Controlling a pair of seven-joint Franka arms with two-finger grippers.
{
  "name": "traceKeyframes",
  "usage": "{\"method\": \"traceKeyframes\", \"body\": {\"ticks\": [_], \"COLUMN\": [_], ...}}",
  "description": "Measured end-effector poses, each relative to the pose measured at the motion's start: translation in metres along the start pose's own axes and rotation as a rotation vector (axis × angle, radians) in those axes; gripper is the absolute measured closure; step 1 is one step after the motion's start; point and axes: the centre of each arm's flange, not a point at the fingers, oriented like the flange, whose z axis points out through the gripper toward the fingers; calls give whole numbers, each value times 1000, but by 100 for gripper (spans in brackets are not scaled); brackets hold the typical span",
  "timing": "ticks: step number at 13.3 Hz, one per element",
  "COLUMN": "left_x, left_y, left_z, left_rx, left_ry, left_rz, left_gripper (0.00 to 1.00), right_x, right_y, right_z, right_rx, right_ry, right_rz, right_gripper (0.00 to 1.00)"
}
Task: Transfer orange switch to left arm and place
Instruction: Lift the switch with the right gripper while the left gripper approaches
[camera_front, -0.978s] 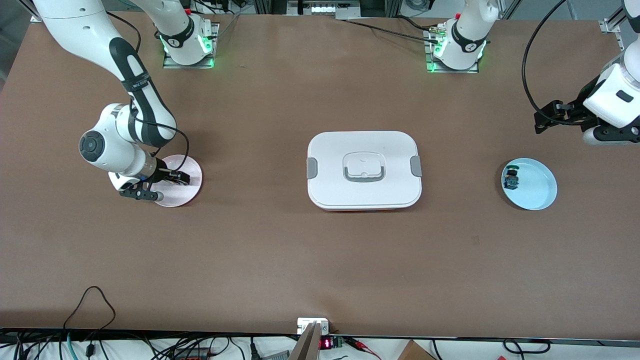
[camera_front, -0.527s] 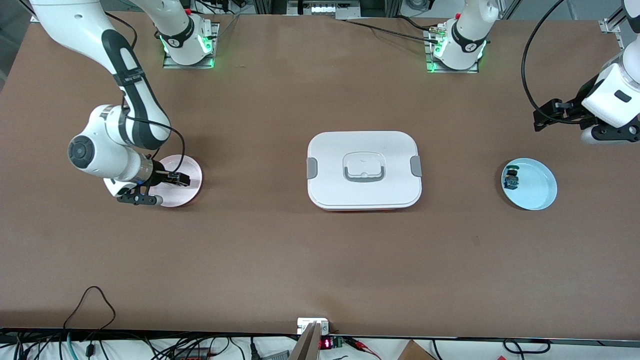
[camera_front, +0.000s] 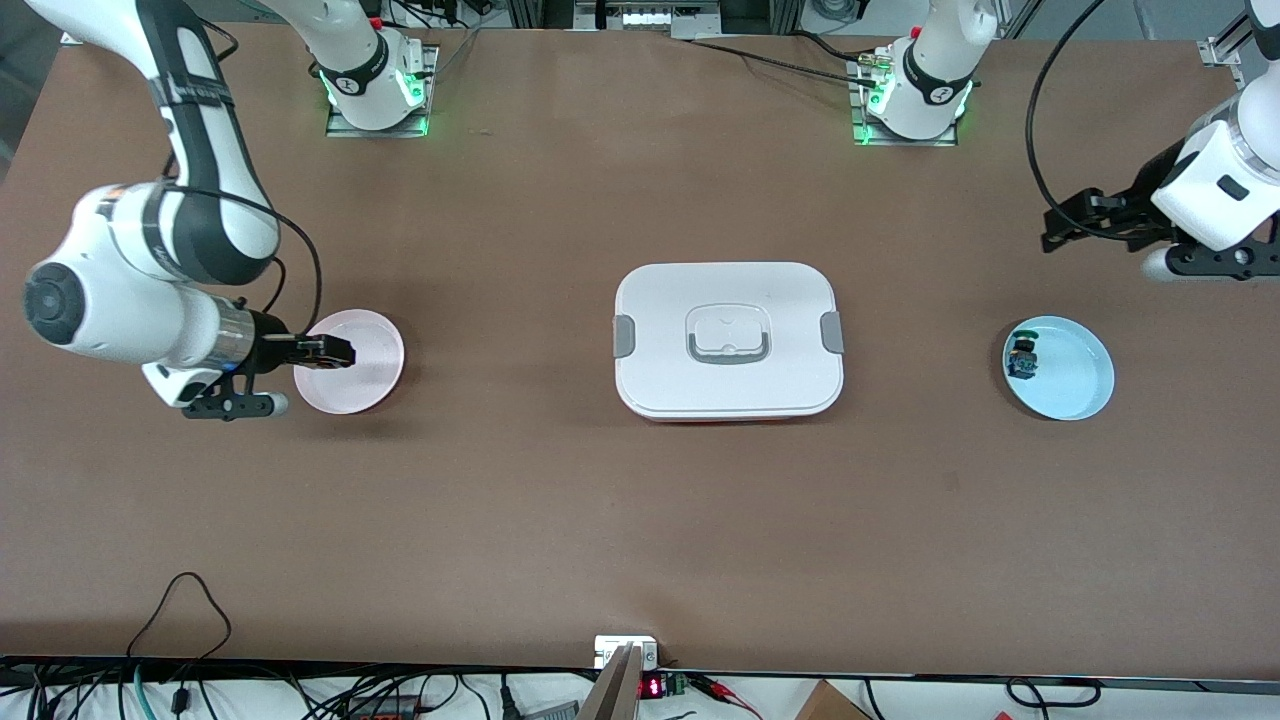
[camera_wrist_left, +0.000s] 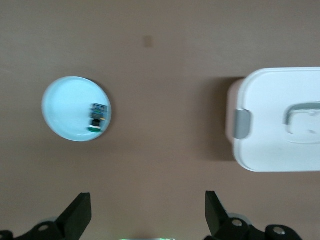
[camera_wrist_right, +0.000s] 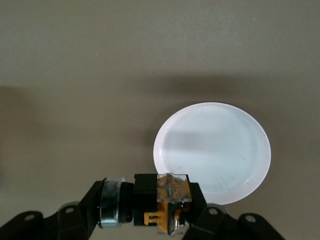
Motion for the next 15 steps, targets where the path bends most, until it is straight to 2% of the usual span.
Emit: {"method": "traceKeyframes", "body": {"ticks": [5, 7, 9, 10, 12, 15], "left_x": [0, 0, 3, 6, 9, 28], "left_y": [15, 23, 34, 42, 64, 90], "left_z": [34, 54, 71, 74, 69, 64], "left_rx": [-104, -156, -228, -304, -518, -828], "left_ry": [-174, -286, -356, -373, -395, -380], "left_rz": [9, 18, 27, 33, 45, 27], "left_gripper": [0, 0, 0, 0, 0, 0], "right_x": [0, -8, -16, -21, -34, -42], "right_y": [-65, -105, -133, -148, -178, -205], "right_z": [-76, -97, -112, -117, -124, -127], "right_rx": [11, 19, 28, 39, 85, 210], "right_ry": [111, 150, 178, 188, 205, 253], "right_rz": [-215, -304, -403, -462, -597, -844], "right_gripper": [28, 28, 28, 28, 28, 28]}}
